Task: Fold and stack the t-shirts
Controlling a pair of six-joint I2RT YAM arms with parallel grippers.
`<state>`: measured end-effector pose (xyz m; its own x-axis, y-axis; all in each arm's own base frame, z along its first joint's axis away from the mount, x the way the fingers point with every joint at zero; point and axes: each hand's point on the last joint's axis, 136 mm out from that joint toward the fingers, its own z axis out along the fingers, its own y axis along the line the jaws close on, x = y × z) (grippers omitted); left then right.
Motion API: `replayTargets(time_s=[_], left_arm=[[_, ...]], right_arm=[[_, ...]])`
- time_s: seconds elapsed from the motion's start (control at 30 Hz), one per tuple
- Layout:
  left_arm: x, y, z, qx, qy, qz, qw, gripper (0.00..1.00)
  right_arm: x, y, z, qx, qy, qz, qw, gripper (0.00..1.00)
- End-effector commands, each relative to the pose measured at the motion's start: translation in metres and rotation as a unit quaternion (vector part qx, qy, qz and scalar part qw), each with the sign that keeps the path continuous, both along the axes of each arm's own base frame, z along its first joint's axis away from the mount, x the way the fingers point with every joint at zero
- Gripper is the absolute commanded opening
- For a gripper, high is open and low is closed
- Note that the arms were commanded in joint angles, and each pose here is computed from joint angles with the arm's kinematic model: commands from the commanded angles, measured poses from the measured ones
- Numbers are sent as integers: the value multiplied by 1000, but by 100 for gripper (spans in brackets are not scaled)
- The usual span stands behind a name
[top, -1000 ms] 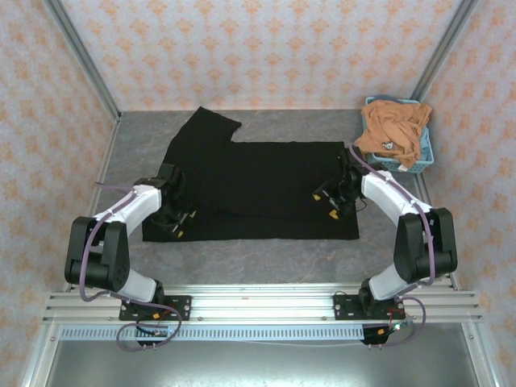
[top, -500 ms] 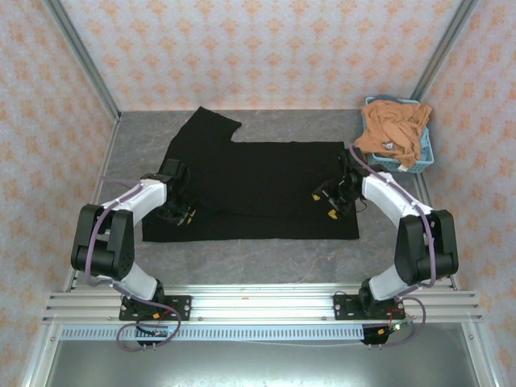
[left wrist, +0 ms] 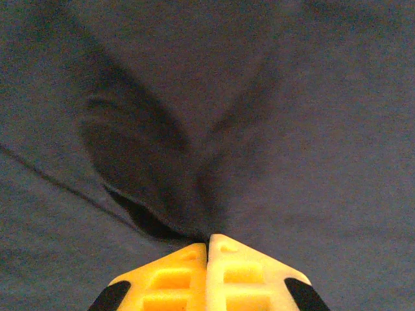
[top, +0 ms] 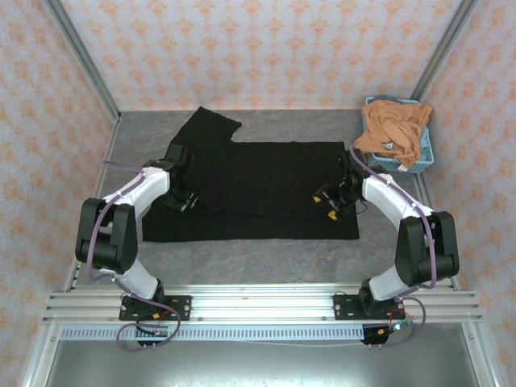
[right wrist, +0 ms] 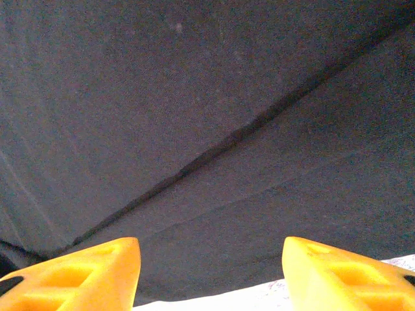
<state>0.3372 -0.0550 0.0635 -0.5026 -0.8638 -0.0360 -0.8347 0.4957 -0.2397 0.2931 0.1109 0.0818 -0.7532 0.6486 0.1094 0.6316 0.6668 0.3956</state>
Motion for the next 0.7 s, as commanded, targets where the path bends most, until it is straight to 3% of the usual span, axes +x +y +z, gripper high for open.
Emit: replayTargets(time_s=[0.0,0.33,0.67], left_arm=[[17,0,10,38,4,-42,998,0],[77,-12,5,101,24,-131,986,0],[101,-10,4,133,21,-150,979,0]], right_arm=[[7,1,13,-1,-17,-4,1000,59],[10,2,15,4,-13,-2,1000,59],[10,6,7,13,1,-1,1000,59]])
